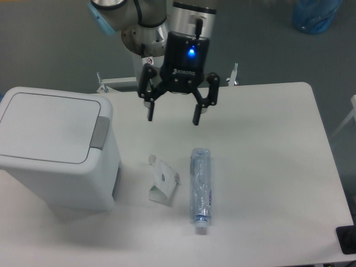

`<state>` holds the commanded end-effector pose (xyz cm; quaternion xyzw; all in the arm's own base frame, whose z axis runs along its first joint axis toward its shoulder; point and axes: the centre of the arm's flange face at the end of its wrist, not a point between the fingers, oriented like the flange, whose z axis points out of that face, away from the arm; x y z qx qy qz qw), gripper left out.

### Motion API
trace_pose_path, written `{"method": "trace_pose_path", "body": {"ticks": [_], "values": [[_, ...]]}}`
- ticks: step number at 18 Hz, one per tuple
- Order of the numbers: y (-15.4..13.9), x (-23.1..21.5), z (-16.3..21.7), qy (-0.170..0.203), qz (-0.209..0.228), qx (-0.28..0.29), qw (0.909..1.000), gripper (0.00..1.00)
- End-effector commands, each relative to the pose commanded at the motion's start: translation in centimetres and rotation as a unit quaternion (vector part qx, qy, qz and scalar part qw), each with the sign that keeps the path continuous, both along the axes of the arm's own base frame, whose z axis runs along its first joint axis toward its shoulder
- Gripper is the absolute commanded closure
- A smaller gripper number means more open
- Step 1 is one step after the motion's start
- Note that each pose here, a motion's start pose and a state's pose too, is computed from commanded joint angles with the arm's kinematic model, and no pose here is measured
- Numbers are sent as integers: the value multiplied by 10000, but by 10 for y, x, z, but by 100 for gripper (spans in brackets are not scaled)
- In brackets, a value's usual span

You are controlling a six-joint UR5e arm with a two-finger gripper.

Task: Open the trash can
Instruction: 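Move the open gripper toward the grey tab on the trash can lid, then lower the gripper finger against the grey lid tab and press it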

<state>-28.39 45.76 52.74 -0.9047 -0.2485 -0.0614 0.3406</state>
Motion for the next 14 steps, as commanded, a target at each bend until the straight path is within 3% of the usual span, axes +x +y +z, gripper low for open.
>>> {"method": "trace_pose_path", "body": {"ticks": [6, 14], "values": [[9, 30, 2, 73, -294, 12, 9995, 0], [19, 31, -14, -32, -379, -77, 9992, 0]]}}
